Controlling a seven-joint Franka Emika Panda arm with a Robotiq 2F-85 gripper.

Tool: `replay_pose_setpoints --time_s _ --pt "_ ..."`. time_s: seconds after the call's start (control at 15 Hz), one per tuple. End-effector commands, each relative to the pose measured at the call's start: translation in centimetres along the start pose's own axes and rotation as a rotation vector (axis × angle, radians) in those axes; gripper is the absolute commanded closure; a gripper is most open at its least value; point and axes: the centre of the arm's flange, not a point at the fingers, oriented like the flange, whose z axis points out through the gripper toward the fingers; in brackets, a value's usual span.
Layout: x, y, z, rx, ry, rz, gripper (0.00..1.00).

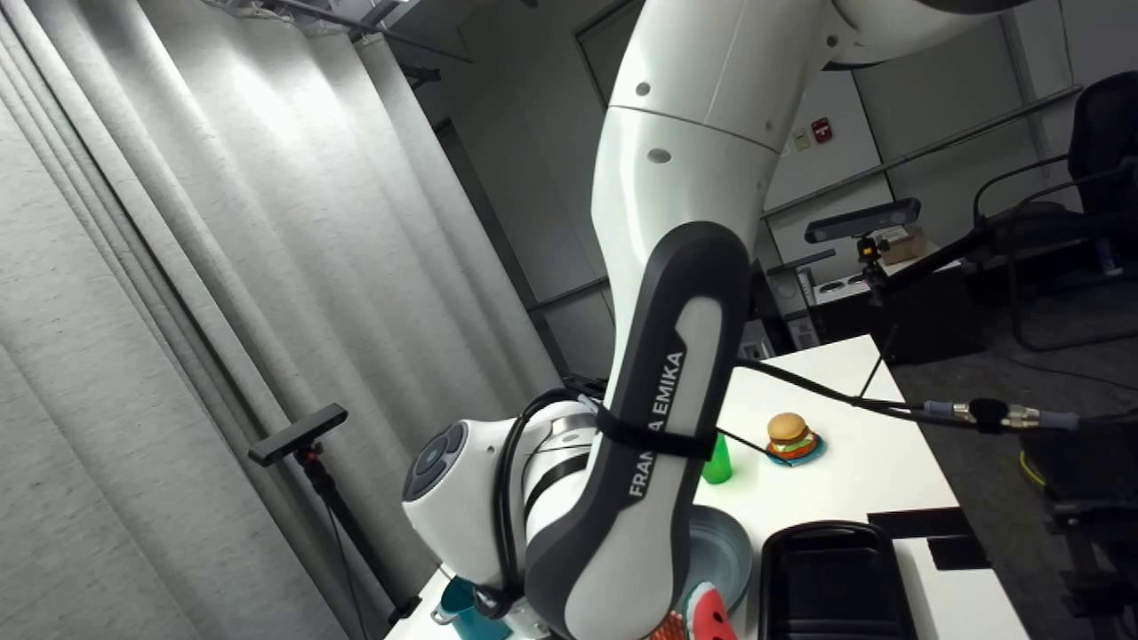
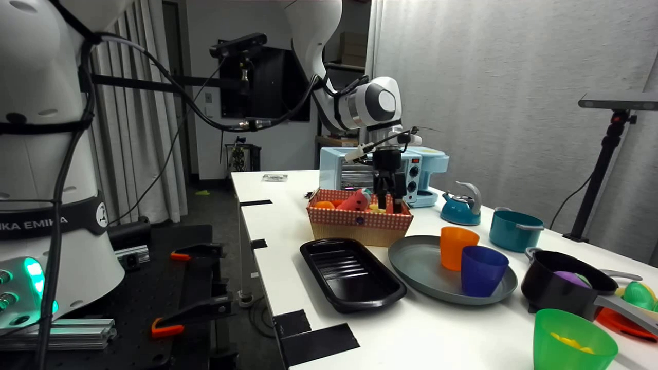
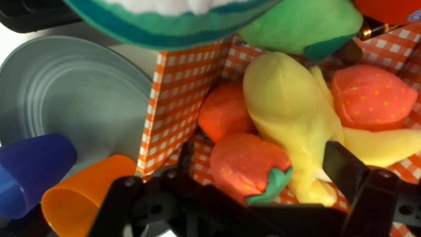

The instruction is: Remove the orange from the basket and place it inside the orange cup

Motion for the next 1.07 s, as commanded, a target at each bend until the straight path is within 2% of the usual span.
replay_pose_setpoints --time_s 0.0,0.33,0.73,1.0 --pt "0.78 -0.88 0.19 -0.025 0.031 0.041 0.0" --pt "0.81 -0.92 0.35 -0.043 0.047 0.076 0.01" --pt "0.65 -0.83 0.24 -0.129 0.112 0.039 0.01" --pt "0.59 -0.77 0.27 -0.154 0.124 0.047 0.04"
